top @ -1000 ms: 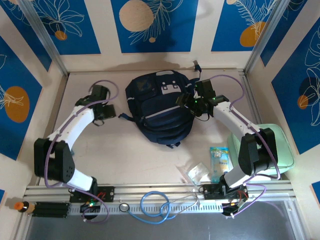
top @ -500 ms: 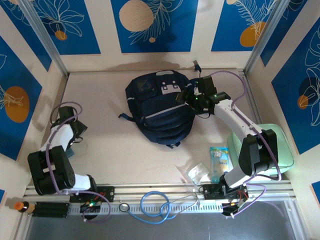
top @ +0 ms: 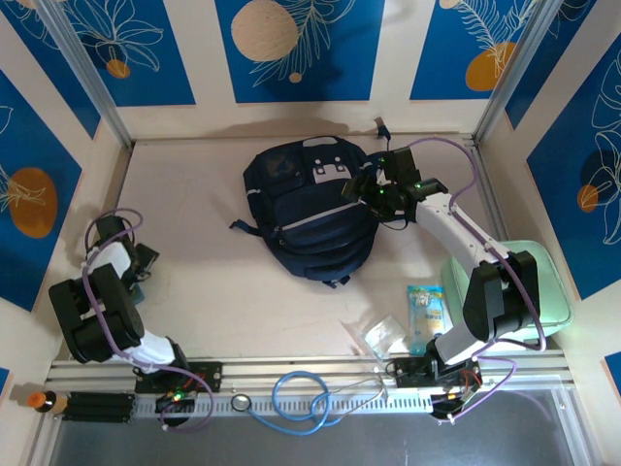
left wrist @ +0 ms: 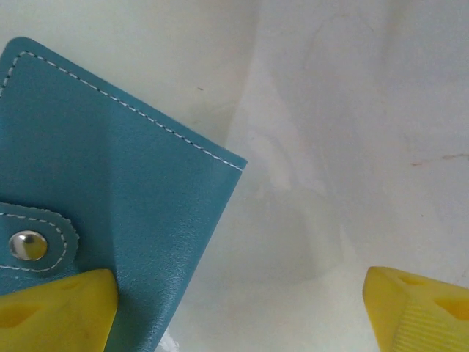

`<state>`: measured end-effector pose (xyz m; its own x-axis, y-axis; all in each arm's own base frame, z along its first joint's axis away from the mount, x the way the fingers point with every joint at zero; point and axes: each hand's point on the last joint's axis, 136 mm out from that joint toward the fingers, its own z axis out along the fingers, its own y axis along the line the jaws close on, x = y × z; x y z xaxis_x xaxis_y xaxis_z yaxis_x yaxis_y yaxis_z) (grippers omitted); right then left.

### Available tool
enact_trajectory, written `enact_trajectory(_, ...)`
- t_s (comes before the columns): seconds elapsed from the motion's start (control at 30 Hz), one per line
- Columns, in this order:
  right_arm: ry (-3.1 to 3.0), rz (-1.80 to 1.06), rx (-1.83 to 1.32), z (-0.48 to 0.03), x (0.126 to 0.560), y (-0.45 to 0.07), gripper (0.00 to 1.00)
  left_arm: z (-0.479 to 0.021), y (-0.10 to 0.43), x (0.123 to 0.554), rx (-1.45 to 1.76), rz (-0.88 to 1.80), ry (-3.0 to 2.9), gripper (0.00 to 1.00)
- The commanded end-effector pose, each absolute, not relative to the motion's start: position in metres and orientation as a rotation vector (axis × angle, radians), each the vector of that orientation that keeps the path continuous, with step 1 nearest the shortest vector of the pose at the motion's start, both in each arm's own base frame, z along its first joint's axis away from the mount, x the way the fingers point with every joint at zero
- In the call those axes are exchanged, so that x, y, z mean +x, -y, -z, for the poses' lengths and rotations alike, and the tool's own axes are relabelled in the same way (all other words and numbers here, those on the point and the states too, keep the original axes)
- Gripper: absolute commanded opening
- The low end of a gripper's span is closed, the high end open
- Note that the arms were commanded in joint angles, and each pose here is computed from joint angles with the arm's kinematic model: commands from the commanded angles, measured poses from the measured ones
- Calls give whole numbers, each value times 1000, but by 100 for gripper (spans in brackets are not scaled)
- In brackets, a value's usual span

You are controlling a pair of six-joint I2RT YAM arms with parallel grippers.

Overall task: Pack the student bag
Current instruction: Unzip the student bag at the top-center of the table, then pick up the card holder from the middle-left of the table.

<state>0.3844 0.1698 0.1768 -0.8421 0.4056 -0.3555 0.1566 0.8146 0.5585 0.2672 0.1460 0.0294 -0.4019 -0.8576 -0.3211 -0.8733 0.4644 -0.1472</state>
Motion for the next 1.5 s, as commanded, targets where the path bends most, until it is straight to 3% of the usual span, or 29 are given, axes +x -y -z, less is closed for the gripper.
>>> enact_trajectory(0.0, -2523, -720, 413, -185, 384, -171, 76, -14, -119, 276, -1448, 157, -2422, 83)
enact_trajectory(0.53, -2547, -745, 386, -176, 387, -187, 74, -36, 40, 312, -1255, 546, -2469, 81)
enact_trajectory(0.77, -2560, -794, 224, -185, 385, -232, 73, -60, 102, 338, -1086, 785, -2529, 77)
enact_trajectory(1.03, -2634, -916, -12, -178, 360, -321, 68, -94, 70, 341, -906, 636, -2559, 77)
enact_trajectory(1.27, -2718, -984, -238, -155, 327, -406, 64, -60, 24, 312, -962, 507, -2638, 72)
enact_trajectory(1.47, -2786, -947, -390, -119, 314, -451, 61, -39, 23, 302, -985, 525, -2672, 71)
